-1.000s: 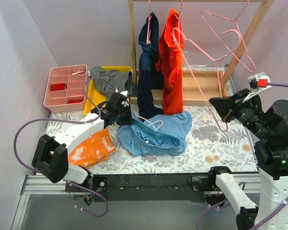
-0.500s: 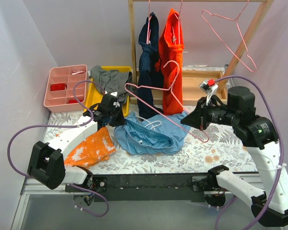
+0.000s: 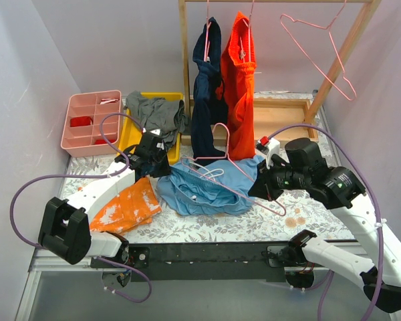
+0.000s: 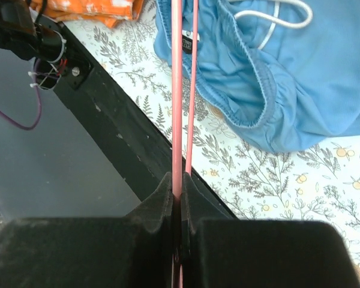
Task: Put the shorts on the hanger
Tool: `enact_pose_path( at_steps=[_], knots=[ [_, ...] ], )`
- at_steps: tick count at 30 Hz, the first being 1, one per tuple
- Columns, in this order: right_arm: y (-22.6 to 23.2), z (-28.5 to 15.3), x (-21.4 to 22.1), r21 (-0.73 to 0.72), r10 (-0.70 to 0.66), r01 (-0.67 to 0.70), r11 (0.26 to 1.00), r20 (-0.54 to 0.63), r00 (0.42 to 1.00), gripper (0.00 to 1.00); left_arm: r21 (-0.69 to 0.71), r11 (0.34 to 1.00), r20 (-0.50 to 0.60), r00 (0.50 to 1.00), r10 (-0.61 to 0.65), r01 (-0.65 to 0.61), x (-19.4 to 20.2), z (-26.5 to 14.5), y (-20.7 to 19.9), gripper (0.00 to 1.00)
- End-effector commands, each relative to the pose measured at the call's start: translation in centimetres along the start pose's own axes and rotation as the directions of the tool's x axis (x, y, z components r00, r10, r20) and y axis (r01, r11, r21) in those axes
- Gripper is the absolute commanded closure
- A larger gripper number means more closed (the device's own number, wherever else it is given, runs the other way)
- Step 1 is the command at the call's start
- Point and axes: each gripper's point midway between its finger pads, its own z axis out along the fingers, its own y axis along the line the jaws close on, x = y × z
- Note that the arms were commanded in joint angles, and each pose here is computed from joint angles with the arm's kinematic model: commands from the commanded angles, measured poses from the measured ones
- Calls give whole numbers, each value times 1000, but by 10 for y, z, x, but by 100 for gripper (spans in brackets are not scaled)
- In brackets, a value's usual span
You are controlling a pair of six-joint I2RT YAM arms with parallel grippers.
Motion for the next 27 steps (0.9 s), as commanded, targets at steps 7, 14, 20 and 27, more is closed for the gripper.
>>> enact_pose_path(
  at_steps=[7, 14, 20, 27],
  knots=[
    [5, -1, 13, -22, -60, 59, 998, -45, 997, 99, -32, 999, 51, 999, 17, -15, -16, -5, 5, 98],
    [12, 21, 17, -50, -89, 86, 995, -74, 993, 99, -6, 999, 52, 997, 50, -50, -23, -14, -2, 98],
    [11, 49, 14, -22, -102, 101, 995, -65, 993, 99, 42, 995, 64, 994, 87, -90, -26, -34, -11, 100],
    [25, 70, -13, -82, -181, 192, 978, 127, 975, 99, 160, 973, 52, 986, 159, -166, -2, -62, -33, 100]
  ],
)
